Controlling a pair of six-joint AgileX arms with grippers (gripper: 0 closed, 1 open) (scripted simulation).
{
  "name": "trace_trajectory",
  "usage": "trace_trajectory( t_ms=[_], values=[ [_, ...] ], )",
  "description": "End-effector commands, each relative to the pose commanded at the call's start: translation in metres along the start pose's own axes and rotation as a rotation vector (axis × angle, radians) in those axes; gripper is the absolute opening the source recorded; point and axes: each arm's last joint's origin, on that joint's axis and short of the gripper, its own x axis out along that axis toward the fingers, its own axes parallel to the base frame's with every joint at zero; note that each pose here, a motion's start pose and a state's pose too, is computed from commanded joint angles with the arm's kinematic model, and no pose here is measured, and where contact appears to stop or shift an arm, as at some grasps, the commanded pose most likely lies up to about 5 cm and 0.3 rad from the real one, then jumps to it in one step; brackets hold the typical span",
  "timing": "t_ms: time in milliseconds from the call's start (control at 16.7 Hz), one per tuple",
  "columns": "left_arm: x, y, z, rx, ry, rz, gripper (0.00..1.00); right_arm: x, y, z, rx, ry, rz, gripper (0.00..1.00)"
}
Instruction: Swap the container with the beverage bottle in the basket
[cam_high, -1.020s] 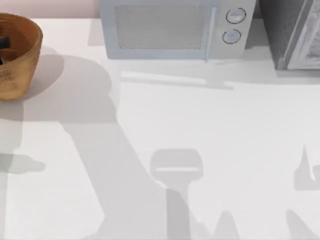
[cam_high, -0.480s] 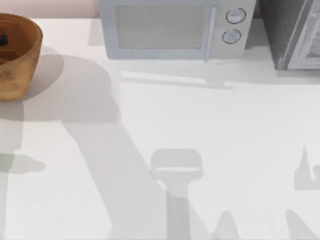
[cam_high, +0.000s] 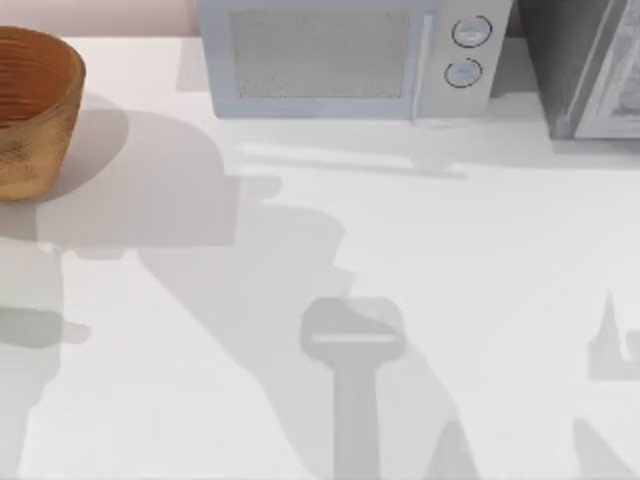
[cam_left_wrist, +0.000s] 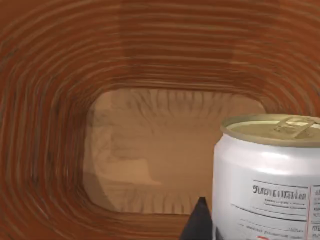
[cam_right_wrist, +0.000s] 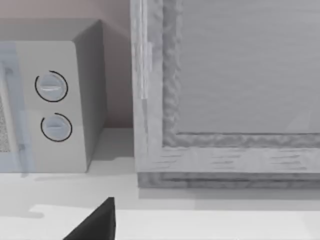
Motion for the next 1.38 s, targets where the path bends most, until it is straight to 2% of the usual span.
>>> trace_trajectory(
  t_ms=[240,360,480,720,900,1140,1380],
  values=[
    [-0.085,-0.036,-0.060,0.050,-0.275,0.057,0.00,0.000,0.000,0.000,0.000,0.000,0.000,1.00],
    [-0.114,-0.051,-0.103,0.069,-0.414,0.073,0.00,0.000,0.000,0.000,0.000,0.000,0.000,1.00],
    [-0.127,-0.062,-0.150,0.081,-0.544,0.081,0.00,0.000,0.000,0.000,0.000,0.000,0.000,1.00],
    [-0.118,-0.072,-0.232,0.089,-0.755,0.071,0.00,0.000,0.000,0.000,0.000,0.000,0.000,1.00],
    [-0.094,-0.073,-0.273,0.085,-0.863,0.051,0.00,0.000,0.000,0.000,0.000,0.000,0.000,1.00],
    [-0.068,-0.074,-0.298,0.071,-0.944,0.026,0.00,0.000,0.000,0.000,0.000,0.000,0.000,1.00],
    [-0.064,-0.074,-0.302,0.068,-0.957,0.020,0.00,0.000,0.000,0.000,0.000,0.000,0.000,1.00]
  ],
)
